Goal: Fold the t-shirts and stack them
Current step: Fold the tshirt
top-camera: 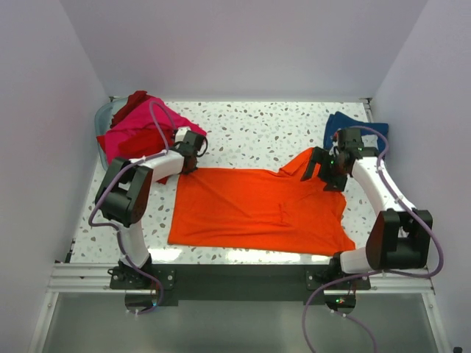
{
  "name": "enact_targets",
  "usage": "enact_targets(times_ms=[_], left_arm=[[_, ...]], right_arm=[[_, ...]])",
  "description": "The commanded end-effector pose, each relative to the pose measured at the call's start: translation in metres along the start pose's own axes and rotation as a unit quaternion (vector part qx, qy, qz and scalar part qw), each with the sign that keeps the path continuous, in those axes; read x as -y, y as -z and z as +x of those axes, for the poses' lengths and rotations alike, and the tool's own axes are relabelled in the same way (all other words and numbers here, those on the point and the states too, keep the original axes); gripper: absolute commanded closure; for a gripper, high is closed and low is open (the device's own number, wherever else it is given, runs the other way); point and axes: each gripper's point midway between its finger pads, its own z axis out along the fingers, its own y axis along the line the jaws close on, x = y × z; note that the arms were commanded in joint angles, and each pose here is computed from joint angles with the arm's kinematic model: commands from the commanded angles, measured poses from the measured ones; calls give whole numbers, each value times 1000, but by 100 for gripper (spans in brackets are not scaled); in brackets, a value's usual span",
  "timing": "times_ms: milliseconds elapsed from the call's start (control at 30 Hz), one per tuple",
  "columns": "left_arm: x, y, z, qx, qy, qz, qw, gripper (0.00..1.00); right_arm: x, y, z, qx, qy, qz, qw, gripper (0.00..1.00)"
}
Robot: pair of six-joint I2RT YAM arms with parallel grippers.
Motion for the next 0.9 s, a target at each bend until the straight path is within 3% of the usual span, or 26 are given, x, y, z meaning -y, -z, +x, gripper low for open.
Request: enact_targets(times_ms=[0, 167, 367, 867], left_arm=[[-6, 5, -9, 16, 10, 6, 1000, 94], [-7, 13, -11, 22, 15, 16, 1000, 100], [-5, 21, -17, 26, 21, 30, 999, 100], [-1, 26, -15, 19, 27, 47, 998, 100]], right_arm=[[-11, 6, -45, 48, -3, 5, 999, 10], [-20, -11, -90, 69, -18, 15, 997, 13], [-21, -46, -133, 82, -33, 35, 995, 20], [-14, -103, -179, 87, -37, 66, 993, 35]])
